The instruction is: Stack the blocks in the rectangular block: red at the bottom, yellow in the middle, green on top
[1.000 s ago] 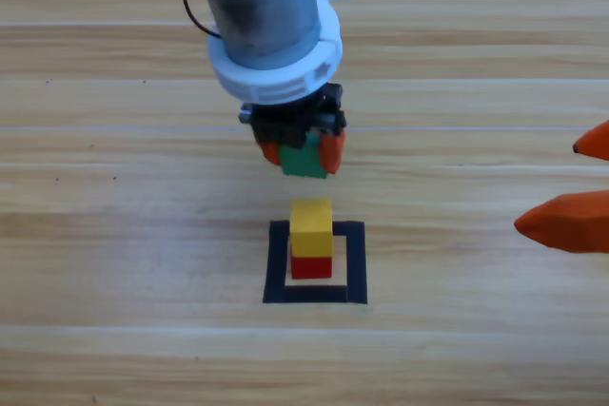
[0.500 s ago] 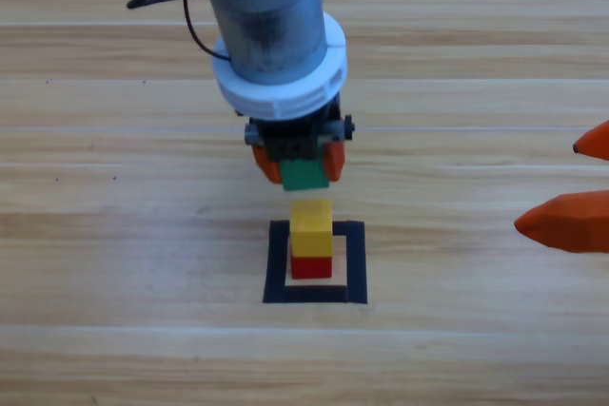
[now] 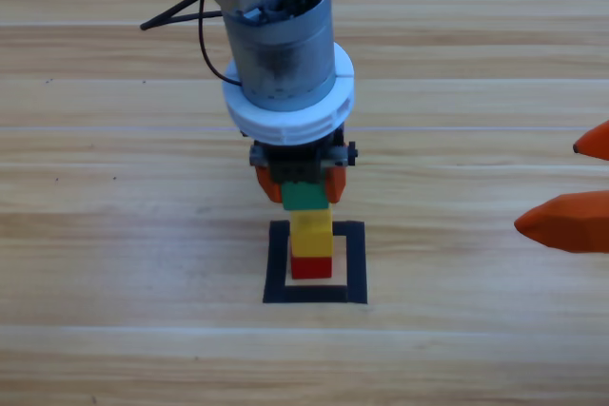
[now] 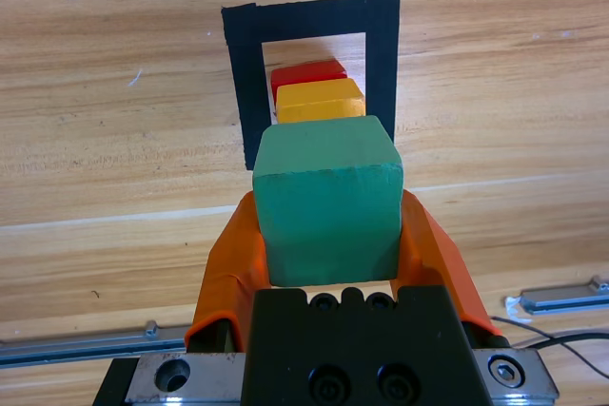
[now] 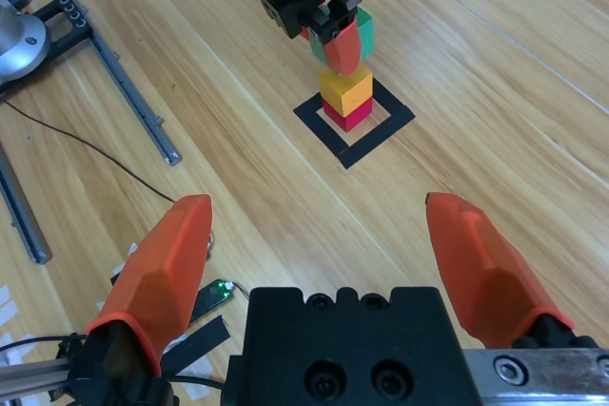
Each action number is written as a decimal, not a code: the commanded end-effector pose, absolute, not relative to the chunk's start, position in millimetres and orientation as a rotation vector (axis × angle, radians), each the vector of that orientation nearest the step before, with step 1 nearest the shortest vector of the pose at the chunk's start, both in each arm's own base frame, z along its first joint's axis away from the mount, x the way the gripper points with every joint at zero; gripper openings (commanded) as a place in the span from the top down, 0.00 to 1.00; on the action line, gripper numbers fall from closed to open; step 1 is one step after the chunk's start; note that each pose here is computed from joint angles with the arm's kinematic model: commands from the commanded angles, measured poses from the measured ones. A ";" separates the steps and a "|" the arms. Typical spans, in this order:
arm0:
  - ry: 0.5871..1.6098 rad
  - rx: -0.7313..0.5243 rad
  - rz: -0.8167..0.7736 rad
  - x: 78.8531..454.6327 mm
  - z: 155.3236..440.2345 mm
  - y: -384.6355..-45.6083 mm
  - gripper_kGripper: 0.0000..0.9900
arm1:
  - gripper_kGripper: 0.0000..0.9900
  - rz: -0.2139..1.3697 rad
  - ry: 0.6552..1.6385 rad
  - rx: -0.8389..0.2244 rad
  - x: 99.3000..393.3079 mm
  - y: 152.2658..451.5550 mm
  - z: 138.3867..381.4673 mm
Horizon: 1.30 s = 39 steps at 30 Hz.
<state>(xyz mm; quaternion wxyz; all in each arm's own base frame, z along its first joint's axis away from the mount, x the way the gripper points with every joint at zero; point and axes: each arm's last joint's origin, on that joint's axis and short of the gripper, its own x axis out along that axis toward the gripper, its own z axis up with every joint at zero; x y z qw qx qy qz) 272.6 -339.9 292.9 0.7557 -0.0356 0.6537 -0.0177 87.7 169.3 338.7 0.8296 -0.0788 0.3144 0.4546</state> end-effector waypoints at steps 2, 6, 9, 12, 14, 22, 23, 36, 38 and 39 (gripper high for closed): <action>1.482 0.002 0.012 272.6 254.9 -353.1 1.00 | 0.00 0.960 0.708 -0.203 83.7 171.2 325.4; 1.486 0.007 0.017 274.0 250.4 -355.1 1.00 | 0.00 0.959 0.709 -0.204 83.9 171.5 325.2; 1.482 0.005 0.013 274.5 250.8 -356.7 1.00 | 0.00 0.960 0.708 -0.203 83.7 171.2 325.4; 1.482 0.005 0.013 275.0 250.2 -357.4 1.00 | 0.00 0.960 0.708 -0.203 83.7 171.2 325.4; 1.481 0.004 0.012 275.4 250.2 -357.9 1.00 | 0.00 0.959 0.709 -0.204 83.6 171.0 325.0; 1.472 -0.003 0.001 274.2 253.4 -360.9 0.99 | 0.00 0.960 0.708 -0.203 83.5 170.7 325.3; 1.472 -0.003 0.001 273.6 253.4 -361.3 0.98 | 0.00 0.960 0.711 -0.205 83.5 170.9 324.5; 1.480 0.018 0.009 274.2 242.2 -367.6 0.98 | 0.00 0.962 0.715 -0.211 84.8 173.9 323.4; 1.481 0.021 0.011 274.7 240.5 -368.2 0.98 | 0.00 0.960 0.715 -0.211 84.9 173.9 323.4; 1.483 0.024 0.012 274.2 239.4 -368.6 0.98 | 0.00 0.960 0.716 -0.212 84.8 173.7 322.9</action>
